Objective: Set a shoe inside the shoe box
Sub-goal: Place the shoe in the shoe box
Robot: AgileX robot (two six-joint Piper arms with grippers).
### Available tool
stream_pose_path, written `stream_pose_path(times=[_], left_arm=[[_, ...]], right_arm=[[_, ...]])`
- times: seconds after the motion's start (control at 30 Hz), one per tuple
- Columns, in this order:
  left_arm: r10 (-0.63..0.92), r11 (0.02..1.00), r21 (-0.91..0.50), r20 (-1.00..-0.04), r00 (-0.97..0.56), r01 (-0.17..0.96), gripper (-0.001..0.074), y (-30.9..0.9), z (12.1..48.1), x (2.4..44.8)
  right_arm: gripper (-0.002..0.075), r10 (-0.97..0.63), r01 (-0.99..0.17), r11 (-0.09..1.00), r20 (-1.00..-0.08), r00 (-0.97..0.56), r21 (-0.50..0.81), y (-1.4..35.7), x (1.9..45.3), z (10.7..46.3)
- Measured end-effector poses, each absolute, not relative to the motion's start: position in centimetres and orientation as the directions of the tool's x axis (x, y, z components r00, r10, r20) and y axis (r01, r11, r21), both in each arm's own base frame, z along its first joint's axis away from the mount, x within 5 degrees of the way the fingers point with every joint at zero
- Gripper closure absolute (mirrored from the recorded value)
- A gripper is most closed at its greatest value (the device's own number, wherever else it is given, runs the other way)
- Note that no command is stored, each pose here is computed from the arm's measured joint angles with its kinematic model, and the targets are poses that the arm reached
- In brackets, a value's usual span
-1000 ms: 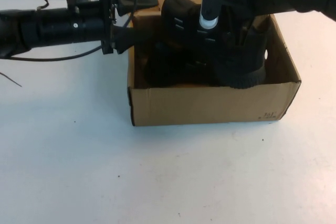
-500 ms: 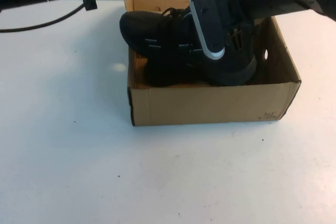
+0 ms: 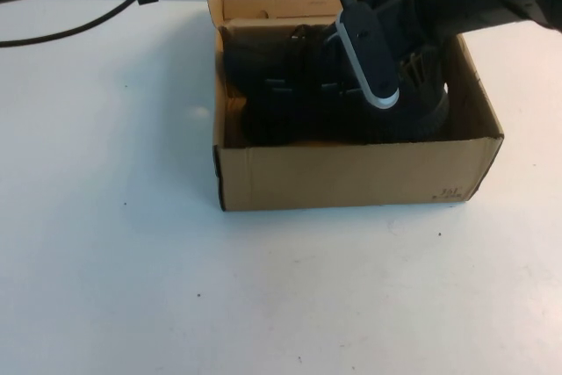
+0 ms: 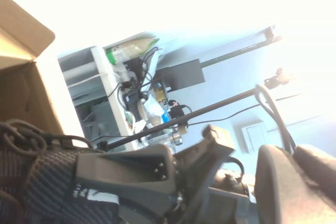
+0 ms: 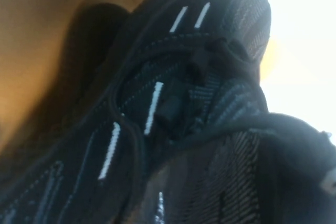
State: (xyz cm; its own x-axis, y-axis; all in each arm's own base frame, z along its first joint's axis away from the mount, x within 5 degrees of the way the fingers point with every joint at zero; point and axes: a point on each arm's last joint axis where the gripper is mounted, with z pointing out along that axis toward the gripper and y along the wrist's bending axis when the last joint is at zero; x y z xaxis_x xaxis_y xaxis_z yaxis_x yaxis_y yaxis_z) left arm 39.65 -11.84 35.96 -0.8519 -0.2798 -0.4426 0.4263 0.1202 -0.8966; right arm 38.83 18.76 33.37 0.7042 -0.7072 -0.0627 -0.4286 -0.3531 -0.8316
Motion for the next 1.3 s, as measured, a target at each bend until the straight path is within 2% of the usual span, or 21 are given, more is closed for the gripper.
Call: stream_pose_path(times=[0.3, 0.53, 0.83, 1.0, 1.2, 1.3], left_arm=[[-0.252, 0.158, -0.889, -0.458, -0.853, 0.43, 0.0708, -11.9, 35.6, 39.6], [-0.248, 0.163, -0.888, -0.46, -0.853, 0.431, 0.0708, -11.9, 35.5, 39.6], [-0.248, 0.163, -0.888, -0.46, -0.853, 0.431, 0.0708, -11.9, 35.5, 39.6], [-0.247, 0.164, -0.887, -0.46, -0.853, 0.431, 0.0709, -11.9, 35.5, 39.6], [-0.227, 0.19, -0.878, -0.475, -0.85, 0.44, 0.071, -11.9, 35.2, 39.5], [-0.214, 0.205, -0.873, -0.482, -0.85, 0.443, 0.071, -11.9, 35.1, 39.5]], right_arm=[[0.0716, -0.689, -0.493, -0.393, -0.107, 0.717, -0.776, 19.0, 39.6, 30.7], [0.0708, -0.679, -0.555, -0.324, -0.22, 0.7, -0.766, 19.7, 39.8, 29.8], [0.0492, -0.701, -0.677, -0.135, -0.413, 0.581, -0.723, 20.0, 39.8, 30.3], [0.0472, -0.725, -0.771, 0.025, -0.543, 0.424, -0.636, 18.9, 40.3, 30.4], [0.0469, -0.625, -0.816, 0.411, -0.777, 0.073, -0.407, 17.0, 40.1, 33.4], [0.0469, -0.556, -0.806, 0.49, -0.831, 0.005, -0.332, 16.5, 39.2, 35.5]])
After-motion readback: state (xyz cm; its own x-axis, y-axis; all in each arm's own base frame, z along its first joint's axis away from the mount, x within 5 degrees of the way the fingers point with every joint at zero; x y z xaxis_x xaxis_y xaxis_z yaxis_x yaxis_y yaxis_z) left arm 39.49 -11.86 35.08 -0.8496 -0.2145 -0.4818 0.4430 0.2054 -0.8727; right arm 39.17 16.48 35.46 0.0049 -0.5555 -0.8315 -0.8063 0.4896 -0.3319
